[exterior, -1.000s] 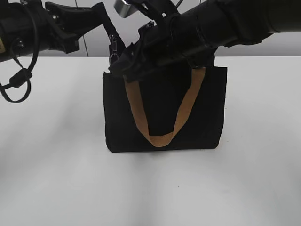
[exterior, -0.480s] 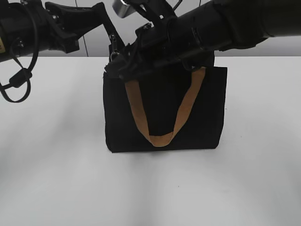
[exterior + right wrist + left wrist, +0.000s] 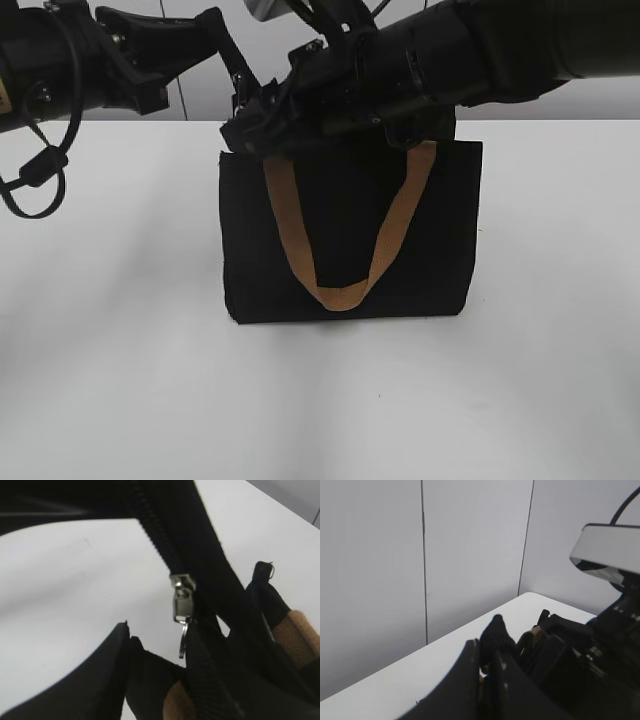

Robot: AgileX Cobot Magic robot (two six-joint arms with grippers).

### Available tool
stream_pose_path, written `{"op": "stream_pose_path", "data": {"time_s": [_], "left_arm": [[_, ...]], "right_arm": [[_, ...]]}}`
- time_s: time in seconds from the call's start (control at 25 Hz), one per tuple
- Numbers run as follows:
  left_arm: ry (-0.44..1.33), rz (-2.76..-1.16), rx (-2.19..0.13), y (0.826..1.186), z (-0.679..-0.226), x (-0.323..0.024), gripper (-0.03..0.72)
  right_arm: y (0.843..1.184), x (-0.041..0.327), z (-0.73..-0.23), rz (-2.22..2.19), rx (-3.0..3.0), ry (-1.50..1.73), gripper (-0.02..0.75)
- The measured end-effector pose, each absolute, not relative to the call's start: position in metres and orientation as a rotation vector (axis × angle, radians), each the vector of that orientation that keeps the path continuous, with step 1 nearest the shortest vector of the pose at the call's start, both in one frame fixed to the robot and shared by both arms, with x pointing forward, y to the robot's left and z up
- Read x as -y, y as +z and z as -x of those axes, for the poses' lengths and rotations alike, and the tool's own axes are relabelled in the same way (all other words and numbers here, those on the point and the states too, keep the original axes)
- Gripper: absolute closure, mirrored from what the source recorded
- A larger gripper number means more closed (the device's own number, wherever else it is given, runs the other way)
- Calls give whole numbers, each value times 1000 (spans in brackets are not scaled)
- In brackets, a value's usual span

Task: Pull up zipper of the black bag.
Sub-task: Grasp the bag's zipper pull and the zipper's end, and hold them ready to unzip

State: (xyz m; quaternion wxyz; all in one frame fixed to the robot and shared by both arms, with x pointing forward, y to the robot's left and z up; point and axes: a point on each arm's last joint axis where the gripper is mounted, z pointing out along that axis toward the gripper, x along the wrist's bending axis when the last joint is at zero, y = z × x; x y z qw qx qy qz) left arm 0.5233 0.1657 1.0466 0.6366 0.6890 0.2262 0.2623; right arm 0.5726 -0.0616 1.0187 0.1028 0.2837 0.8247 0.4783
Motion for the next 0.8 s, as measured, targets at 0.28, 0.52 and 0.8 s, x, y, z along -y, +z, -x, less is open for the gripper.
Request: {"op": "stream_pose_path", "data": {"time_s": [0.28, 0.52, 0.8], "left_arm": [[602, -1581, -523, 1046, -524, -166, 673], [612, -1603, -543, 1044, -525, -167, 673], [670, -1759, -610, 1030, -528, -174, 673]], "right_arm": [[1019, 63, -575, -856, -2405, 1395, 615], [1019, 64, -576, -872, -2390, 1389, 738], [1024, 65, -575, -930, -2372, 1417, 738]]}}
